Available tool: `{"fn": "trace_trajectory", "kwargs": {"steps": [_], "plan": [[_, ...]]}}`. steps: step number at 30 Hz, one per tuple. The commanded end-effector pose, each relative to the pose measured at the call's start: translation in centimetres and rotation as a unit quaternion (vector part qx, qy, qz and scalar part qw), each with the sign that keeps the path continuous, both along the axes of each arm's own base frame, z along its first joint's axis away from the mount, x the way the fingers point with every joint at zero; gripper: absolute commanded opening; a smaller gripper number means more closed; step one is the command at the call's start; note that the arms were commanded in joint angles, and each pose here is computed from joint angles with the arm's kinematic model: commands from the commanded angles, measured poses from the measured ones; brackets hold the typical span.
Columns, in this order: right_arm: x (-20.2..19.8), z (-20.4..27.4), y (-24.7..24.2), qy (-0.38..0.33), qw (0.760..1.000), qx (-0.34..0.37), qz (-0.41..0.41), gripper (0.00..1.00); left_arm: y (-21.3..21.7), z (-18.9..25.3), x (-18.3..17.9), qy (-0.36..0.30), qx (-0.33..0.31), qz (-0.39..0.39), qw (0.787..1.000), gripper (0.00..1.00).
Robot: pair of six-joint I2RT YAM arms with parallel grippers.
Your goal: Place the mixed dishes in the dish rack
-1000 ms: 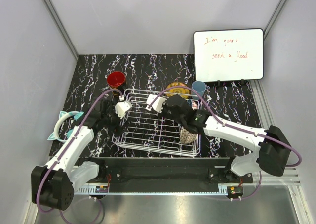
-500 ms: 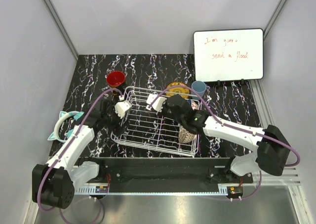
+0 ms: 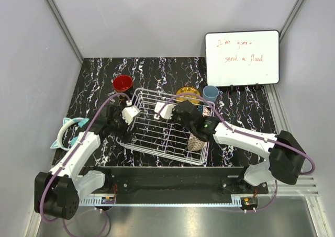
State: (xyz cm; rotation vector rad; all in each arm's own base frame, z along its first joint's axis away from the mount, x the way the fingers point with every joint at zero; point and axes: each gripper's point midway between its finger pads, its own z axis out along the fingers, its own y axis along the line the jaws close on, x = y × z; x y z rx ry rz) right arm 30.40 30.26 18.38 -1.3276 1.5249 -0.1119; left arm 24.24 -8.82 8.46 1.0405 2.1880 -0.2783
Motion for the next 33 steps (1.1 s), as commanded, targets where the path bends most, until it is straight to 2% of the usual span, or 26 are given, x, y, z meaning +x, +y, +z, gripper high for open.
{"fn": "trace_trajectory", "kwargs": {"steps": [1,11,14,27,33], "plan": [[-0.5,-2.5,-2.8,0.067,0.995,0.002,-0.072,0.0,-0.7,1.4,1.3,-0.026,-0.021,-0.005,0.999,0.99],[0.4,4.6,-1.9,-0.005,0.999,0.025,-0.039,0.0,-0.9,1.6,1.5,-0.024,-0.027,-0.003,0.999,0.99],[0.9,6.2,-1.8,-0.033,0.999,0.012,-0.029,0.0,-0.9,1.8,1.5,-0.024,-0.03,0.0,0.999,0.99],[2.3,12.0,-1.7,-0.128,0.991,0.015,-0.032,0.0,-0.9,1.9,1.6,-0.026,-0.034,0.001,0.999,0.99],[1.8,13.7,-1.0,-0.15,0.988,0.013,-0.016,0.0,-0.9,1.8,1.7,-0.026,-0.035,0.004,0.999,0.99]]}}
